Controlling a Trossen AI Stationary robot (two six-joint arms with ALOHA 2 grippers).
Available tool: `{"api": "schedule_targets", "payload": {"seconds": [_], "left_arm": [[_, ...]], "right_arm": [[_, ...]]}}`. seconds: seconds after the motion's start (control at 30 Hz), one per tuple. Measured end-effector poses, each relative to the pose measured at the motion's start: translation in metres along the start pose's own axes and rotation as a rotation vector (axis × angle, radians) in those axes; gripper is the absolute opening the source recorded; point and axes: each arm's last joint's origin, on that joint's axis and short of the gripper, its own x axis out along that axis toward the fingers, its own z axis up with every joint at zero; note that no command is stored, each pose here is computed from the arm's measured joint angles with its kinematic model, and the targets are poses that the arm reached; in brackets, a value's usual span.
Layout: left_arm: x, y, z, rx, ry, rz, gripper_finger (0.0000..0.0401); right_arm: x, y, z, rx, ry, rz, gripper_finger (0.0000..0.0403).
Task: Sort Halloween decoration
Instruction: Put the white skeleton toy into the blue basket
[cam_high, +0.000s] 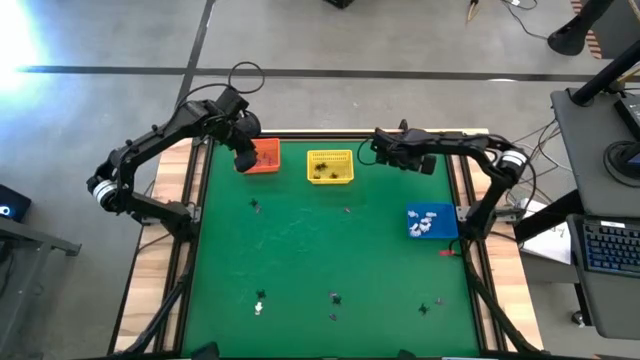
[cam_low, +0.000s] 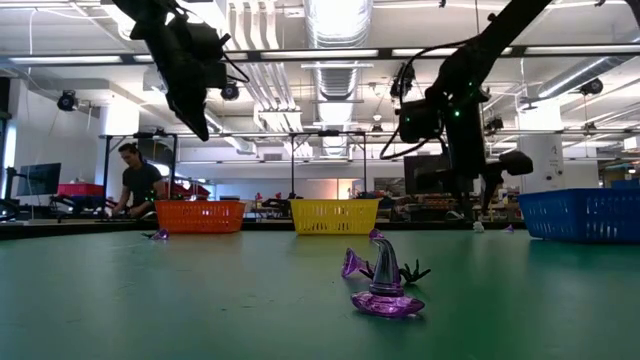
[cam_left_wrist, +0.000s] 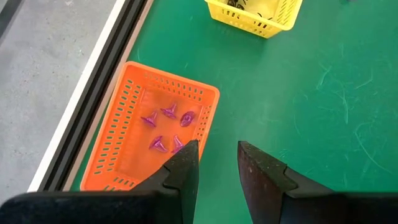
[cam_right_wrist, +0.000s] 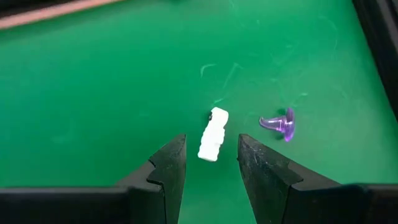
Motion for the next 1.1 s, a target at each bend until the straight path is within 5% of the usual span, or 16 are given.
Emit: {"api": "schedule_targets", "payload": {"seconds": [0.43,0.9,1.1], "left_arm": [[0.0,0.0,0.0,0.004,0.001,0.0,0.0094],[0.0,0.0,-0.001,0.002,0.008,-0.004,0.0094],[0.0,0.0,-0.001,0.002,0.008,-0.003,0.0094]], "right_arm": [[0.027,0.0,0.004,-0.005,0.058,-0.073,0.0132],[0.033,0.001,0.006,-0.096,0.06,-0.078,0.002],[0.024,0.001,0.008,-0.184,0.113,-0.017,0.0015]]}}
